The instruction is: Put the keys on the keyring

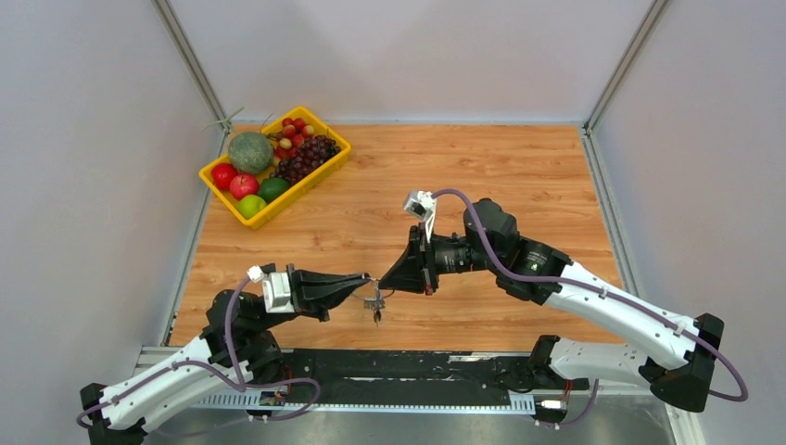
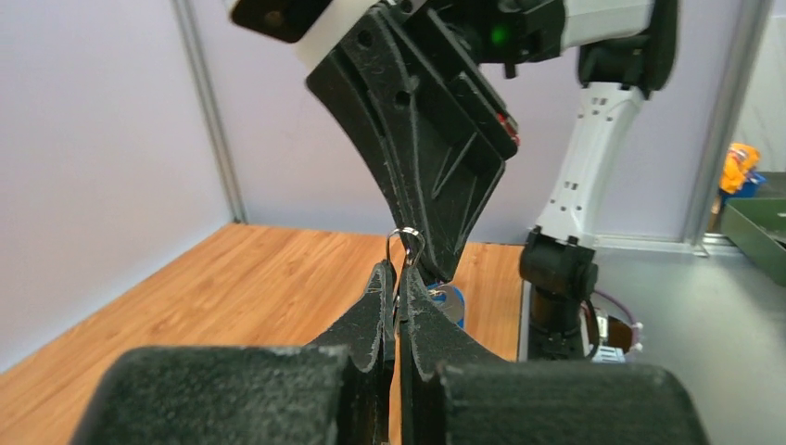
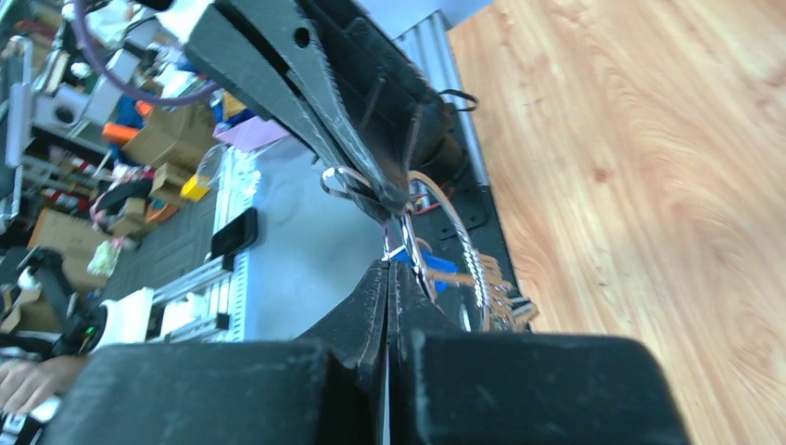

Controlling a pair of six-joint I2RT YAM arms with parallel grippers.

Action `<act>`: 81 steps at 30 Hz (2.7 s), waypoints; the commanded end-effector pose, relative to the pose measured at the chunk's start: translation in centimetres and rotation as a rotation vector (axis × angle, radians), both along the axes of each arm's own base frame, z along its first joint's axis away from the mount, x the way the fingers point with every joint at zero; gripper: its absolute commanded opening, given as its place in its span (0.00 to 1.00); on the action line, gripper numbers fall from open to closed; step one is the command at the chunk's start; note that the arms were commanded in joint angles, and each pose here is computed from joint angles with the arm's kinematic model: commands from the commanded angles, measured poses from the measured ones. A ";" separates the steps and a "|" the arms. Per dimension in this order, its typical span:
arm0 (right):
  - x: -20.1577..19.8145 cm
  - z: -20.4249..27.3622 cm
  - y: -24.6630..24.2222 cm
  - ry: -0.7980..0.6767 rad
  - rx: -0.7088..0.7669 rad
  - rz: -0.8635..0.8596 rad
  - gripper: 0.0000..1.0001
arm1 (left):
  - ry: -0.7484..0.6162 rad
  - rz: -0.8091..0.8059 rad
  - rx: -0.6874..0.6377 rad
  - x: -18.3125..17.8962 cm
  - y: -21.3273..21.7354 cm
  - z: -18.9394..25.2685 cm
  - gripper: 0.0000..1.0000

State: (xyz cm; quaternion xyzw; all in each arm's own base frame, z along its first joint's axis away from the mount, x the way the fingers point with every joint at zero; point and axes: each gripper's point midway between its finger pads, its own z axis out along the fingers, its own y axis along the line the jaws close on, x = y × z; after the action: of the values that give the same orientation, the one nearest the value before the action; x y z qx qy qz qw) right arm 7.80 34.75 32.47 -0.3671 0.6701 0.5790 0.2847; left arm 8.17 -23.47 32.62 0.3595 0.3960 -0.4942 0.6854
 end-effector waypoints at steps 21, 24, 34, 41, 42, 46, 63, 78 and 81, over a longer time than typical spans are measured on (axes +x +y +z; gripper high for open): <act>9.6 -19.0 -6.5 0.046 -0.661 -0.540 0.00 | 0.384 0.612 -0.004 10.5 4.9 -1.3 0.00; 9.8 -21.4 -6.7 0.069 -0.733 -0.549 0.00 | 0.385 0.617 -0.002 10.6 4.9 -1.4 0.00; 10.6 -23.6 -6.9 0.055 -0.778 -0.577 0.00 | 0.392 0.628 0.004 10.7 4.9 -1.6 0.00; 9.7 -19.7 -5.0 -0.007 -0.637 -0.454 0.00 | 0.389 0.624 0.011 10.8 4.7 -1.7 0.00; 9.5 -19.0 -4.7 -0.017 -0.614 -0.425 0.00 | 0.388 0.622 0.012 10.8 4.6 -1.7 0.00; 8.4 -15.9 -3.1 -0.060 -0.518 -0.303 0.00 | 0.383 0.612 0.018 10.7 4.4 -1.6 0.00; 10.7 -7.1 0.3 -0.232 -0.389 -0.244 0.00 | 0.386 0.584 0.014 10.3 4.1 -1.4 0.00; 15.6 -3.4 1.8 -0.734 -0.483 -0.454 0.00 | 0.505 0.720 0.062 12.4 4.8 -2.8 0.00; 15.5 -2.2 2.3 -0.834 -0.457 -0.479 0.00 | 0.529 0.749 0.066 12.7 5.0 -2.9 0.00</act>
State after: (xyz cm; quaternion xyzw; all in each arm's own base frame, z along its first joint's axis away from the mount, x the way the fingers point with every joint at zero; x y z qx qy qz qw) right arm 21.67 36.50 26.17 -0.4575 0.7301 0.1913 0.4702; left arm 20.48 -19.16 27.66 0.1147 0.6762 -0.2728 0.6747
